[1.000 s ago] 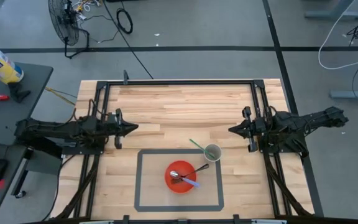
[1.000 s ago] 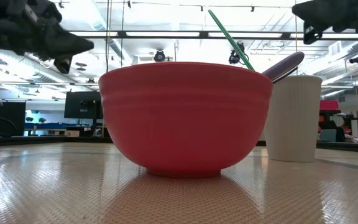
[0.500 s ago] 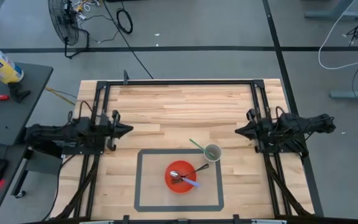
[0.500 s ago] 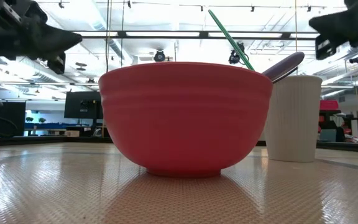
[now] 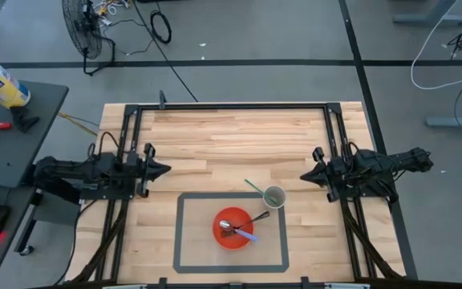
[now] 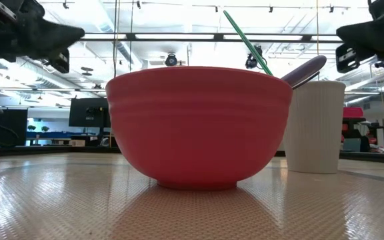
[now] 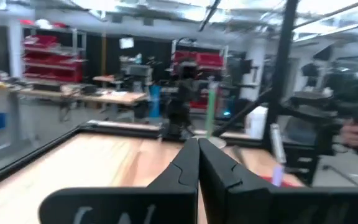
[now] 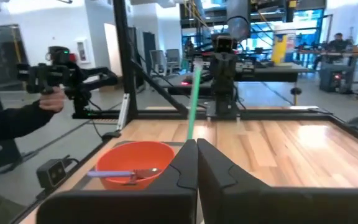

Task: Pick & Place Utensil
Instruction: Return to Home Position

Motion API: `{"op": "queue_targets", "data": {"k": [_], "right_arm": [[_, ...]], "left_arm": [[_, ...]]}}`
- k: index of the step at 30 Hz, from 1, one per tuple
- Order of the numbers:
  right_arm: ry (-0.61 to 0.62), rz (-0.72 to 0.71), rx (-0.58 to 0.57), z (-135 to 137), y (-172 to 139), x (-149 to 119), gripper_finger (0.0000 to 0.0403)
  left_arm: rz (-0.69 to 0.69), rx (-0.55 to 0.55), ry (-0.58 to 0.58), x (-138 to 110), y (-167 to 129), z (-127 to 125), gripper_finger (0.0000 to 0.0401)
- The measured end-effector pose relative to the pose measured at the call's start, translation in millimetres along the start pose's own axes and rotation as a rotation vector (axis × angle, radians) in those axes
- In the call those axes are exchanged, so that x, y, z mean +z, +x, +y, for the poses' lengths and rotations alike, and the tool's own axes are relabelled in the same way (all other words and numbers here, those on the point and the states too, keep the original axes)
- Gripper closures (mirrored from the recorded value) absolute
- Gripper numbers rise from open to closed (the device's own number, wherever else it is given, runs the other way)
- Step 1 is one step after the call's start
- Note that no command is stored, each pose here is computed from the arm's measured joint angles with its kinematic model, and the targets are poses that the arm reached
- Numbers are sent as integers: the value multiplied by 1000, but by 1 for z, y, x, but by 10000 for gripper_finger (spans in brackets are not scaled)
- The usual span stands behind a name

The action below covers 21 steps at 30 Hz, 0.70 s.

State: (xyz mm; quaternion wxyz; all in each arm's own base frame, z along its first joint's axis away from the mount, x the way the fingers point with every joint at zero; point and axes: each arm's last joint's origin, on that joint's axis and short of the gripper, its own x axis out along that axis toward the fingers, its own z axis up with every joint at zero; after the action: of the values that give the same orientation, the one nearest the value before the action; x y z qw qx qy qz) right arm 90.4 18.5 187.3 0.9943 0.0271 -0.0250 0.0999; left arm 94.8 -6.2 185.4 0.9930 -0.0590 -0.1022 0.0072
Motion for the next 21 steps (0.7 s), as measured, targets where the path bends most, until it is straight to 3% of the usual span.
{"op": "queue_targets", "data": {"k": [6,11,15,19,21], "right_arm": [[22,23,6,-1,0,-2,401],[21,-21,17,-1,3,-9,401],[65,31,-13,-4,4,-18,401],[64,-12,122,-4,3,-12,401],[44,-16,66,-8,3,-12,401]], "left_arm": [[118,62,-4,-12,-1,3,390],[92,65,-22,-9,0,3,397],[84,83,-9,-9,0,3,396],[85,90,-9,-9,0,3,385],[85,90,-8,-9,0,3,382]]}}
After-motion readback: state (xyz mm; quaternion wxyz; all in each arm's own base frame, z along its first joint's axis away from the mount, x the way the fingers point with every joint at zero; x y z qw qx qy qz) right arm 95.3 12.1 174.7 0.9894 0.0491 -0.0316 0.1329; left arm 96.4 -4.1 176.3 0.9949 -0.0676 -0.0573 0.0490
